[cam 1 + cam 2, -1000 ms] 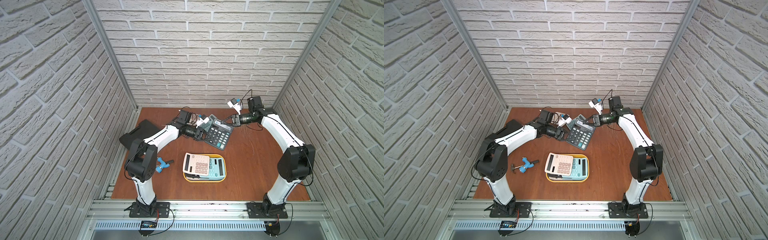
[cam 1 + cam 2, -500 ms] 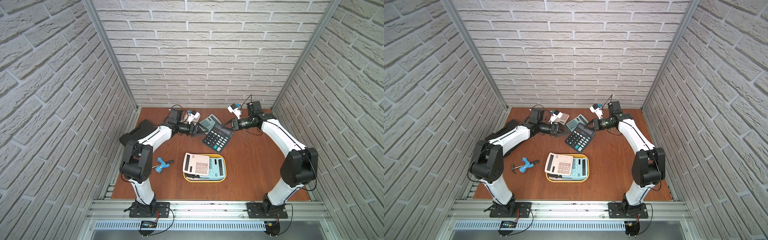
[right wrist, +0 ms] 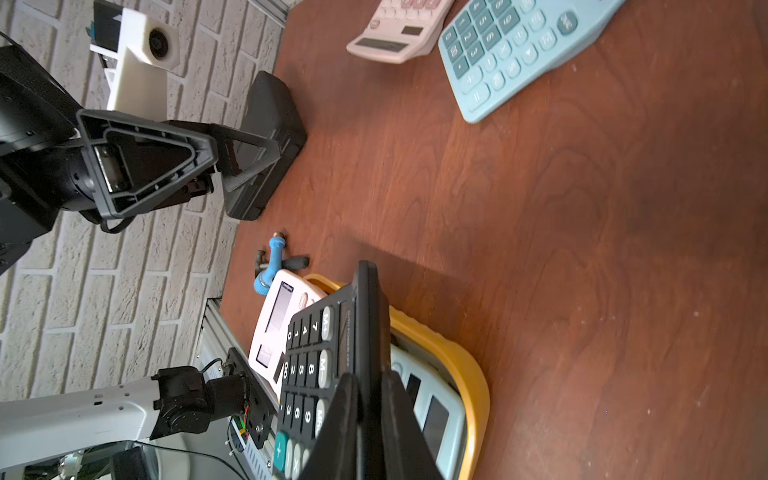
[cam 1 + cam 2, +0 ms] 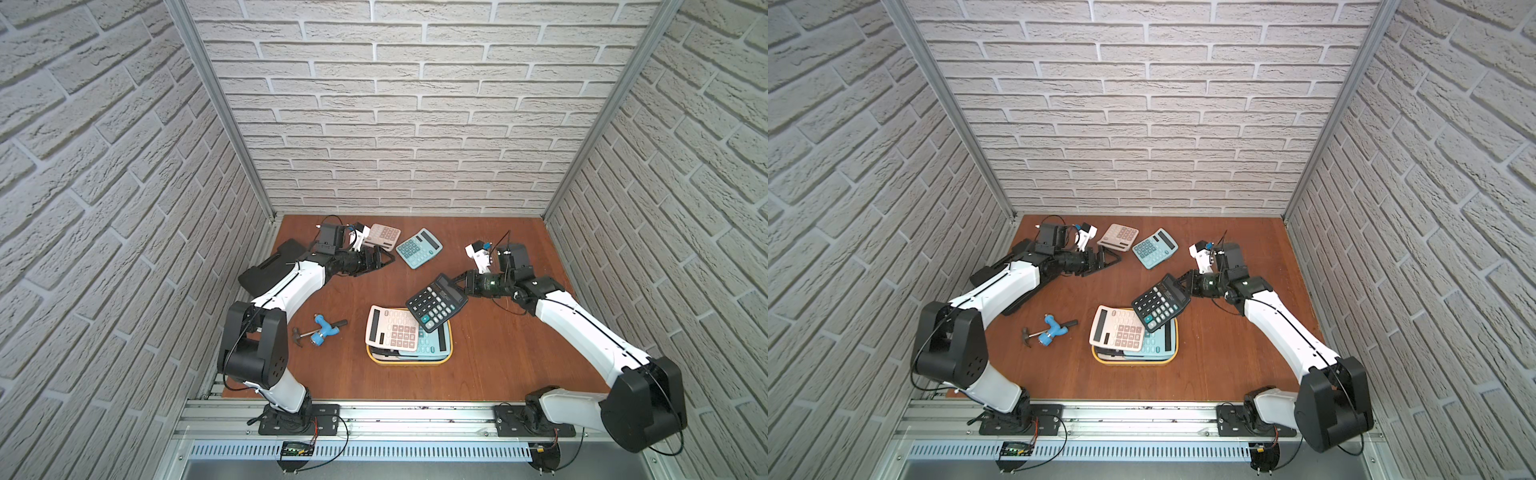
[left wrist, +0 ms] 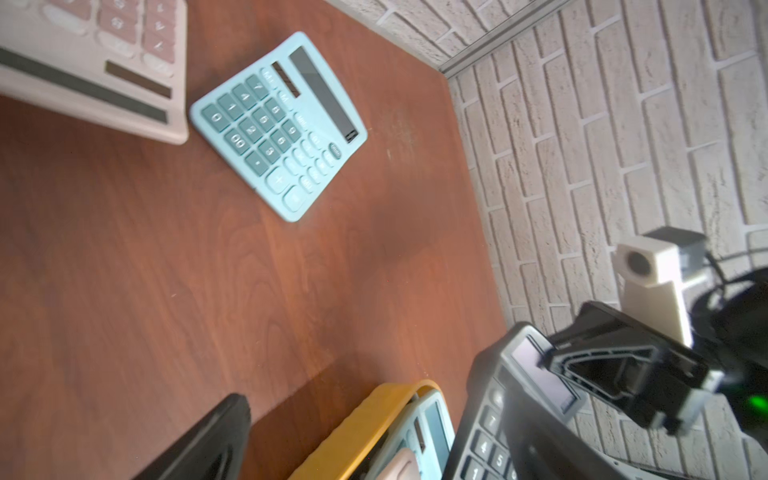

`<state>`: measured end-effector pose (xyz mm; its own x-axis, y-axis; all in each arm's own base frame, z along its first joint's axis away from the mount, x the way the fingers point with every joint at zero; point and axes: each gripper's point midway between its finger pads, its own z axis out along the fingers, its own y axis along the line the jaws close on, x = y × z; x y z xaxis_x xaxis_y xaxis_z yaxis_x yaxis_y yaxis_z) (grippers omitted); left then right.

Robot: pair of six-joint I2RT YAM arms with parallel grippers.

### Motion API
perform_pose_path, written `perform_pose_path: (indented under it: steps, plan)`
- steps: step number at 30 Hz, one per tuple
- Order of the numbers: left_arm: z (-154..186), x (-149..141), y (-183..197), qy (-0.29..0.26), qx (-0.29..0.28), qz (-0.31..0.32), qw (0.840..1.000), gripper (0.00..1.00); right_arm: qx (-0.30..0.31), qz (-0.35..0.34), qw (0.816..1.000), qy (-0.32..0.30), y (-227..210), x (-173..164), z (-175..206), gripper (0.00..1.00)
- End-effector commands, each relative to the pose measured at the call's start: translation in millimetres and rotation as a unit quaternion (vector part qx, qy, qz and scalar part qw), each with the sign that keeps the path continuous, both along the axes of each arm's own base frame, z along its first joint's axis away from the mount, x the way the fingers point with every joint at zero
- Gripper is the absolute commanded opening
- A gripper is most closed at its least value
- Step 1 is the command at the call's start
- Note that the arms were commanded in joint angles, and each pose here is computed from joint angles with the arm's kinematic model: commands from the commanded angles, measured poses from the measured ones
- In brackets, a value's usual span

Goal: Put the calculator in the storage box
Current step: Place the calculator in the storage box.

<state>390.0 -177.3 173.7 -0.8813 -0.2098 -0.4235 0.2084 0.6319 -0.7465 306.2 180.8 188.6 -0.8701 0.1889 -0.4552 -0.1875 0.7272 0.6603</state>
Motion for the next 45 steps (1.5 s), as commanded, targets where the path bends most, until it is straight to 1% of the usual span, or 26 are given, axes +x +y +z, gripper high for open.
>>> perform_pose_path:
  steps: [1,7,11,15,22,31,45]
  plan:
    - [3,5,10,-0.032,0.016,0.039,0.999,0.98,0.01,-0.087,0.995,-0.046,-8,8,21,0.03]
    - [-5,0,17,-0.035,0.023,0.06,0.997,0.98,0.044,-0.166,0.984,-0.051,-14,-9,12,0.03]
    - [-7,1,15,-0.034,0.018,0.06,0.997,0.98,0.07,-0.198,0.976,-0.058,-11,-15,3,0.03]
    - [-10,0,14,-0.034,0.018,0.058,0.998,0.98,0.1,-0.206,0.972,-0.057,0,-21,-6,0.03]
    - [-15,-1,12,-0.03,0.018,0.056,0.998,0.98,0.123,-0.217,0.967,-0.055,10,-34,-17,0.03]
    - [-15,-2,11,-0.031,0.017,0.054,0.998,0.98,0.131,-0.25,0.957,-0.064,3,-52,-25,0.03]
    - [-19,-3,7,-0.029,0.018,0.052,0.998,0.98,0.145,-0.245,0.958,-0.038,20,-59,-49,0.03]
